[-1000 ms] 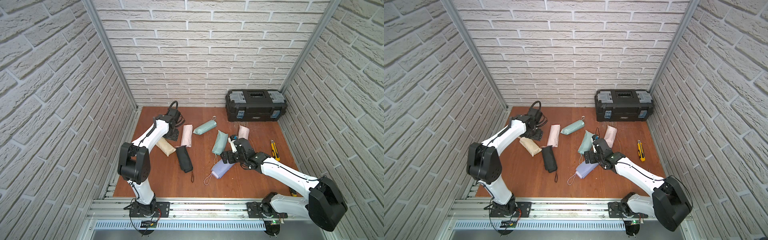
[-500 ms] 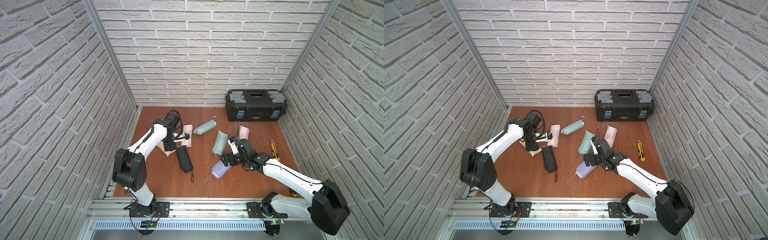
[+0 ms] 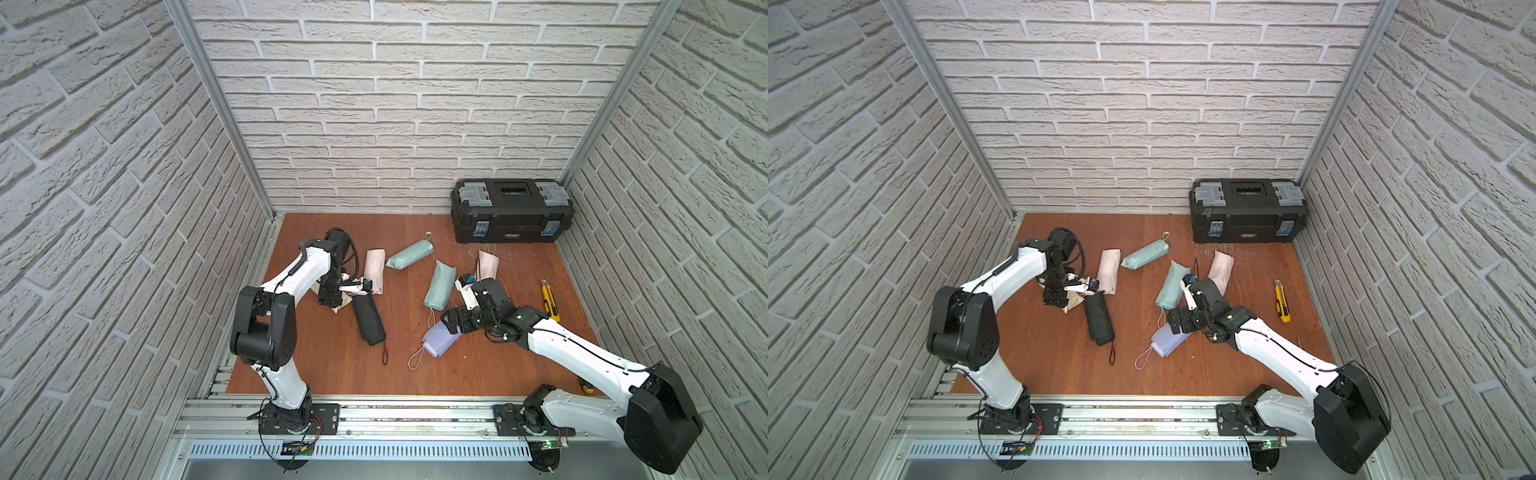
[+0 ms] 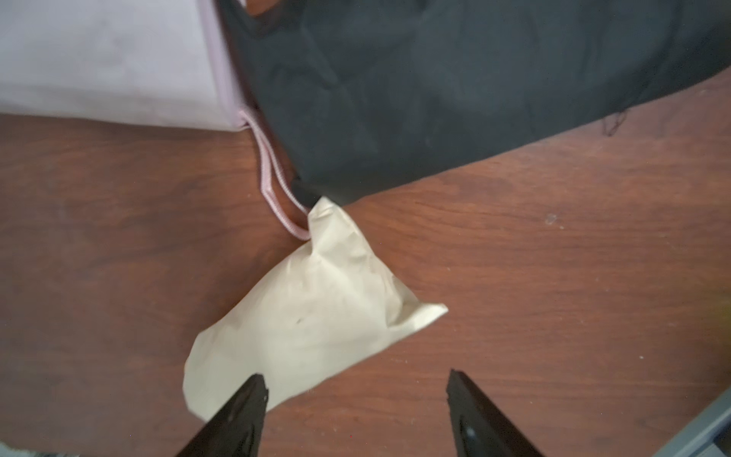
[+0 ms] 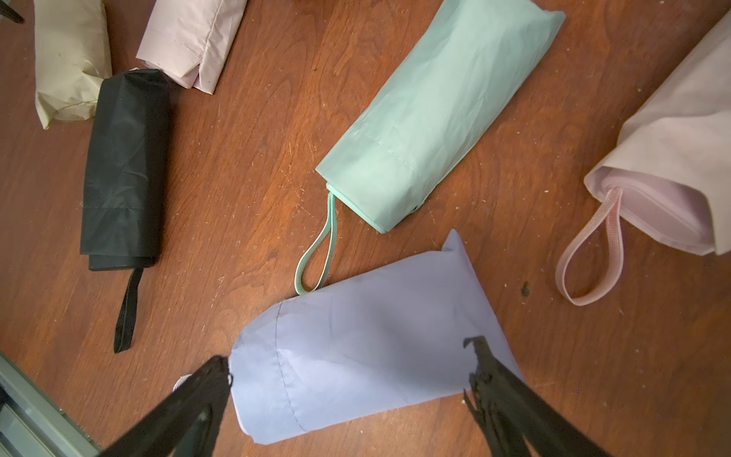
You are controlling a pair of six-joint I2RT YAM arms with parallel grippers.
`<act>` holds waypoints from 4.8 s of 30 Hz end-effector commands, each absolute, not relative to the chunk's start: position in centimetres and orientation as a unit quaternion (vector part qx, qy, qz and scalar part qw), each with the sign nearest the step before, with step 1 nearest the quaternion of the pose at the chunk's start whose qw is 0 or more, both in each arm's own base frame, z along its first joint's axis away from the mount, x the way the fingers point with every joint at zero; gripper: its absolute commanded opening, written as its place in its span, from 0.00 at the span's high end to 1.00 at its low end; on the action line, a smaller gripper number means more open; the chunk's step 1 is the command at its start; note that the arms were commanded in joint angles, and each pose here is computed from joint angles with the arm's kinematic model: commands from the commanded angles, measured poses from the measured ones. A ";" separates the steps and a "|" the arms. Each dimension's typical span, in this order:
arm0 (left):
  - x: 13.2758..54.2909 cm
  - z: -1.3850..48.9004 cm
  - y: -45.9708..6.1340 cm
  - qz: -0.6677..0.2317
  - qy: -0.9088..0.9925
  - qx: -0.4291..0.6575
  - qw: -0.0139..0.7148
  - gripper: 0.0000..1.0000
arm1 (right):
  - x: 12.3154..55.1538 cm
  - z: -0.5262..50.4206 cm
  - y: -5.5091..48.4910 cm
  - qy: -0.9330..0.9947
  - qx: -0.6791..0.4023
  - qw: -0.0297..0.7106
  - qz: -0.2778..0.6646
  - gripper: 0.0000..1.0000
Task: Take umbrellas out of sleeves
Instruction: Adjust the umbrella at the center of the board, then move the umbrella to the center of the board.
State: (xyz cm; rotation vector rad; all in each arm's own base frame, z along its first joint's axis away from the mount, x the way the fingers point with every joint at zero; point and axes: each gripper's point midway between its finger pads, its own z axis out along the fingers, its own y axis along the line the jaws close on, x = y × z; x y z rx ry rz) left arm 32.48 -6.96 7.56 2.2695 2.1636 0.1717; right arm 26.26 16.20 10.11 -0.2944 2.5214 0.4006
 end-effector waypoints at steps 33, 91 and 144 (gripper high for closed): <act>48.0 5.9 -3.1 0.241 0.857 0.456 0.007 0.33 | 25.7 9.0 14.8 0.940 -0.100 0.300 0.127 0.01; 36.1 3.0 -1.7 0.070 0.997 0.023 0.029 0.64 | 25.7 8.9 14.5 0.937 -0.096 0.312 0.125 0.01; 37.9 27.0 -1.4 -0.129 0.870 -0.072 0.470 0.02 | 31.5 5.9 41.9 0.945 -0.252 0.143 0.148 0.07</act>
